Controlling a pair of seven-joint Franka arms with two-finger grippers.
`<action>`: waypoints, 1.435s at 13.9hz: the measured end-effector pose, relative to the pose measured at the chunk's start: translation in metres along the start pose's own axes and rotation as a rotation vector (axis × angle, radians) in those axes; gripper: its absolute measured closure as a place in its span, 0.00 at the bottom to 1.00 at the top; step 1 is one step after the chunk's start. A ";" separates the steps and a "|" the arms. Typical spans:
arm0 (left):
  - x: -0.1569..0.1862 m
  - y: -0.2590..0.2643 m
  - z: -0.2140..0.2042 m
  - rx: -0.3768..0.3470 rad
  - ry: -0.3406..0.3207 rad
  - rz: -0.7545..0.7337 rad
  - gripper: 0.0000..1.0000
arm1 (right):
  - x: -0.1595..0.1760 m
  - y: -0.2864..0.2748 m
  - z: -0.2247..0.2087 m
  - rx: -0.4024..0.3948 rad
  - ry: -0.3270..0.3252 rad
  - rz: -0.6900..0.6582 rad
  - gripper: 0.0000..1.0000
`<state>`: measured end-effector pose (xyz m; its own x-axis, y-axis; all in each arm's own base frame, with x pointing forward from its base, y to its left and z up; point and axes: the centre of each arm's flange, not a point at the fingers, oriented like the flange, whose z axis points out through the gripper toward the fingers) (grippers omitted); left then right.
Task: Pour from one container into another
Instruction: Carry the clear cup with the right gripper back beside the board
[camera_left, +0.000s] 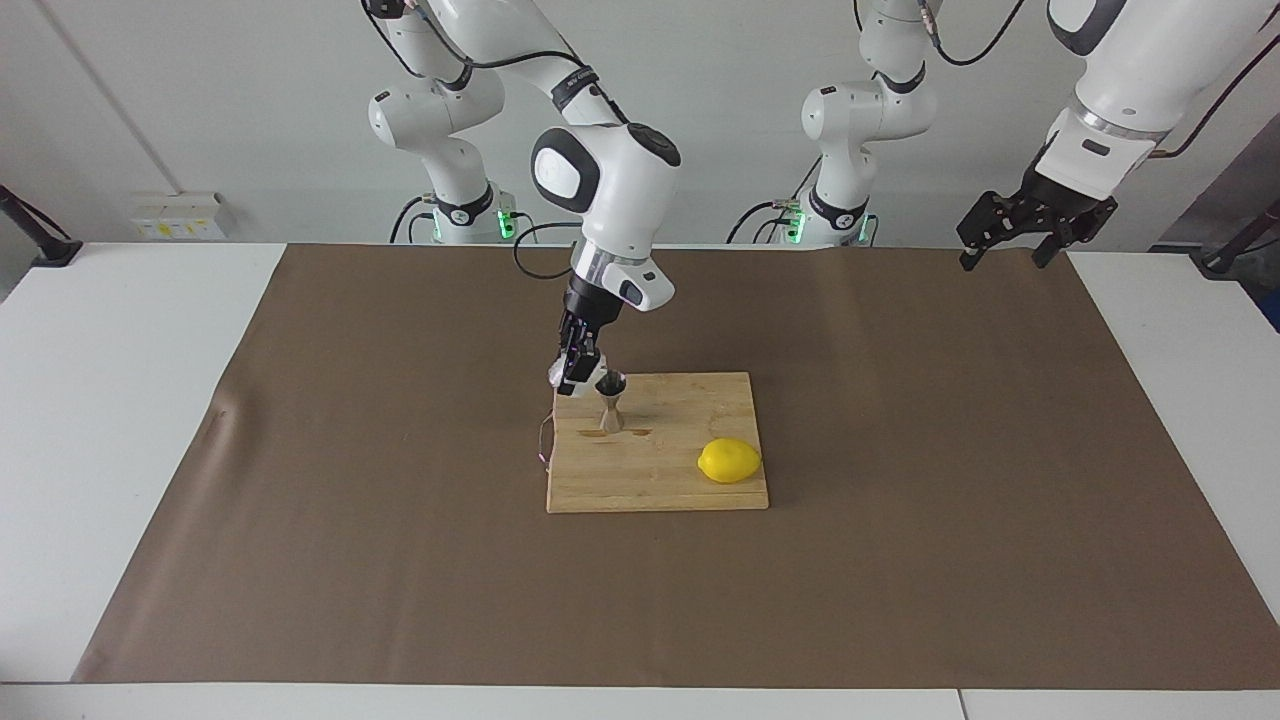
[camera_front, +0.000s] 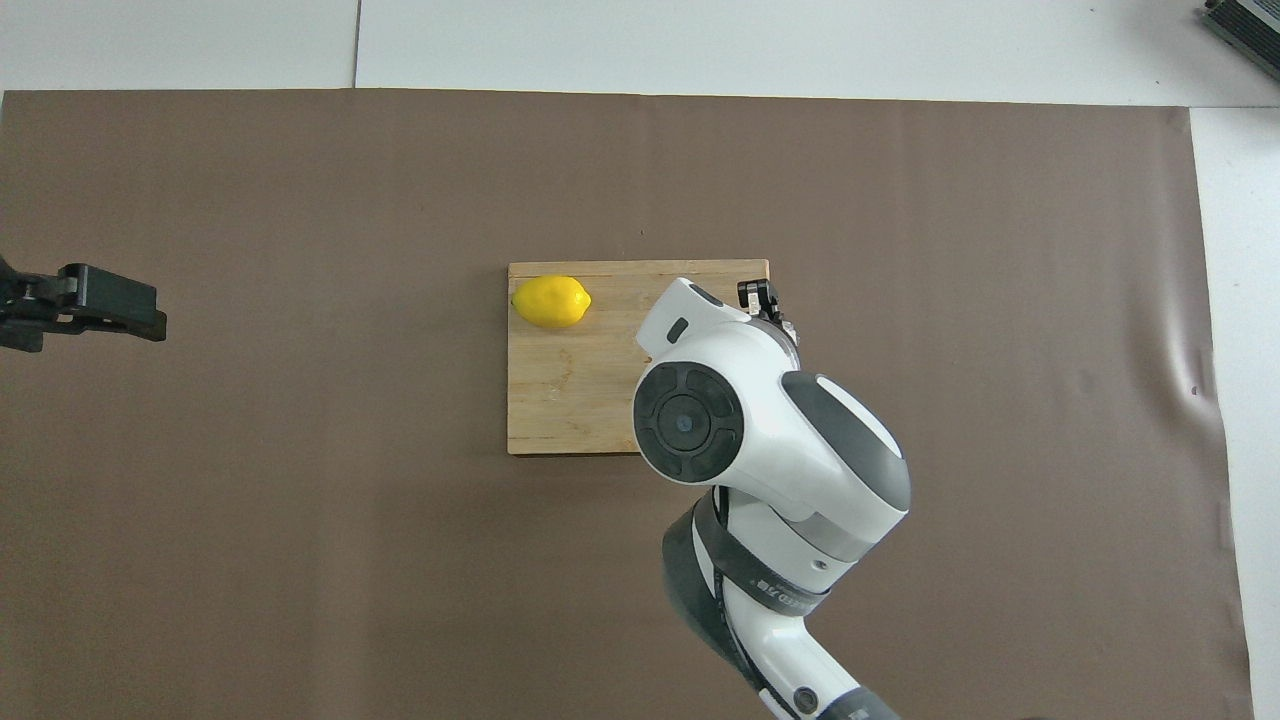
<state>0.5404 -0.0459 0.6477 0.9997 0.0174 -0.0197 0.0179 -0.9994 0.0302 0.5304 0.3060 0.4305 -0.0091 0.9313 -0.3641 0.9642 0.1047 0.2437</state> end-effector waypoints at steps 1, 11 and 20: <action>0.000 0.000 0.000 0.000 0.000 0.000 0.00 | -0.004 0.000 0.001 0.028 0.010 0.014 0.50; 0.000 0.000 0.000 0.000 0.000 0.000 0.00 | -0.110 0.021 0.069 0.319 0.236 0.044 0.50; 0.000 0.000 0.000 0.000 0.000 0.000 0.00 | -0.250 -0.001 0.169 0.392 0.476 -0.006 0.50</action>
<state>0.5404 -0.0459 0.6477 0.9997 0.0174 -0.0198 0.0180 -0.9994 0.0302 0.5768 0.0140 0.3695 -0.0455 0.9941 0.0985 0.9886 0.0590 -0.1385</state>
